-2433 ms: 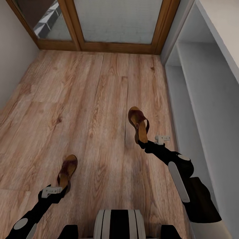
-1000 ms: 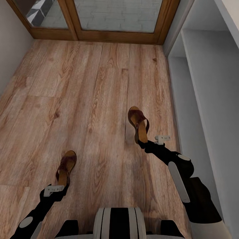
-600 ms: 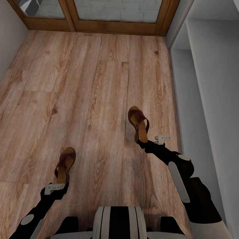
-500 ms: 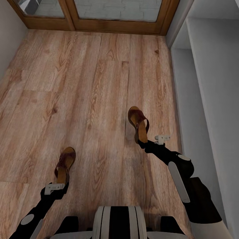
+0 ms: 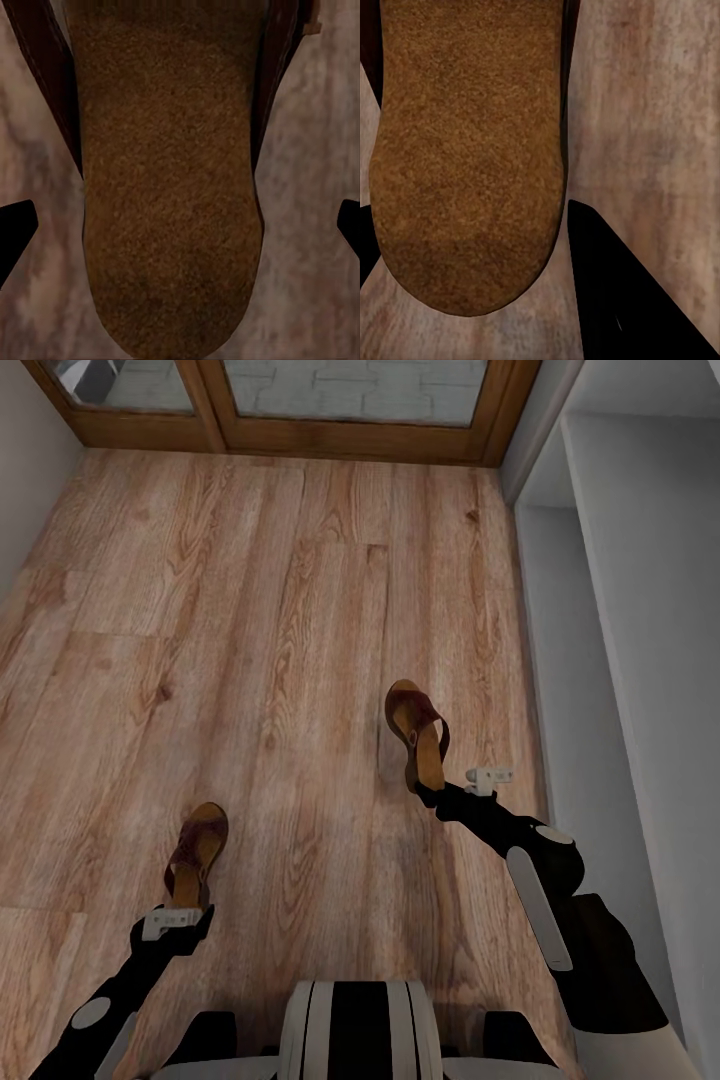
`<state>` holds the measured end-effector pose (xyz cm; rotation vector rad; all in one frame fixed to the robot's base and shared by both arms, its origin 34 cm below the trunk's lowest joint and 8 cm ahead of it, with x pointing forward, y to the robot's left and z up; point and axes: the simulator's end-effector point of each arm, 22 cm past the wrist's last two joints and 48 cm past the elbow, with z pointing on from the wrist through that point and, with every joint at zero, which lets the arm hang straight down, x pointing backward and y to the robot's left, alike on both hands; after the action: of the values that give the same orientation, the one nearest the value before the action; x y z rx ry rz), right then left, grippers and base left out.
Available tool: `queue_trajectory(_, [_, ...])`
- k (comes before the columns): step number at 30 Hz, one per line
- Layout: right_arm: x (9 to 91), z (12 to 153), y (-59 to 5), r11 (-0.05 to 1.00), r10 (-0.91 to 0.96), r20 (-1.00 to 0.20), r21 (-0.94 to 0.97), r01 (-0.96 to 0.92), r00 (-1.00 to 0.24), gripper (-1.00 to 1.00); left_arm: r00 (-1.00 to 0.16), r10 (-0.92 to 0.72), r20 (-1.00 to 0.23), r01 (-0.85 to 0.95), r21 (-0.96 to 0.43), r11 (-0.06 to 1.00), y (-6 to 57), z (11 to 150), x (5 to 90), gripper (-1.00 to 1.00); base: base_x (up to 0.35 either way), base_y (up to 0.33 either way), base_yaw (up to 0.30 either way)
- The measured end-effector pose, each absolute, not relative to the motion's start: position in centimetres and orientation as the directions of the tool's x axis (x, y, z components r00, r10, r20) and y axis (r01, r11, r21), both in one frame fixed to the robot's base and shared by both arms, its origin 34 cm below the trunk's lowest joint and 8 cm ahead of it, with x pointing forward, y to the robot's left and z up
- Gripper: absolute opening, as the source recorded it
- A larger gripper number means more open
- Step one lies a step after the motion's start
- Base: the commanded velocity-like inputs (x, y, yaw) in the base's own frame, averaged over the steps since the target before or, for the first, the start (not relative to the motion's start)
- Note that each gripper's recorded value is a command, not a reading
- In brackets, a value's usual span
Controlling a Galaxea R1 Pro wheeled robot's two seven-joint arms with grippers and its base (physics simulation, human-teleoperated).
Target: Pick up the two gym shoes and the two sandals from the corridor floor and place them onto the hallstand (shoe rack) in the corridor, making sure they are on the rack and not on the floor. Arrange them so the two gym shoes are next to each other and the two sandals are next to each other.
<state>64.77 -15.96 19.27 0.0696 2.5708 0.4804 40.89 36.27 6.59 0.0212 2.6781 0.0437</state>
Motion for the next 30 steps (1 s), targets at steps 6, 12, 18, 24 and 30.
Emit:
queue_trajectory(6, [64.0,17.8,-16.0,0.936,0.140,-0.463,0.350,-0.035,-0.875,-1.00,-0.905,0.022,-0.424,0.007,0.036,0.999,36.3,5.7,39.9,1.00,0.000,0.000,0.000])
queue_trajectory(12, [63.9,17.6,-16.0,0.936,0.141,-0.459,0.351,-0.033,-0.877,-1.00,-0.908,0.022,-0.419,0.007,0.038,0.999,36.4,5.5,39.7,1.00,0.000,0.000,0.000])
queue_trajectory(18, [63.9,17.6,-16.0,0.936,0.141,-0.459,0.351,-0.033,-0.877,-1.00,-0.910,0.022,-0.414,0.005,0.043,0.999,36.6,5.3,39.6,1.00,0.000,0.000,0.000])
queue_trajectory(24, [63.9,17.6,-16.0,0.936,0.141,-0.459,0.351,-0.033,-0.877,-1.00,-0.920,0.013,-0.391,-0.007,0.049,0.999,37.1,4.0,39.7,1.00,0.000,0.000,0.000])
queue_trajectory(30, [63.9,17.6,-16.0,0.936,0.141,-0.459,0.351,-0.033,-0.877,-1.00,-0.925,0.046,-0.378,0.025,0.060,0.998,37.1,3.4,39.6,1.00,0.000,0.000,0.000])
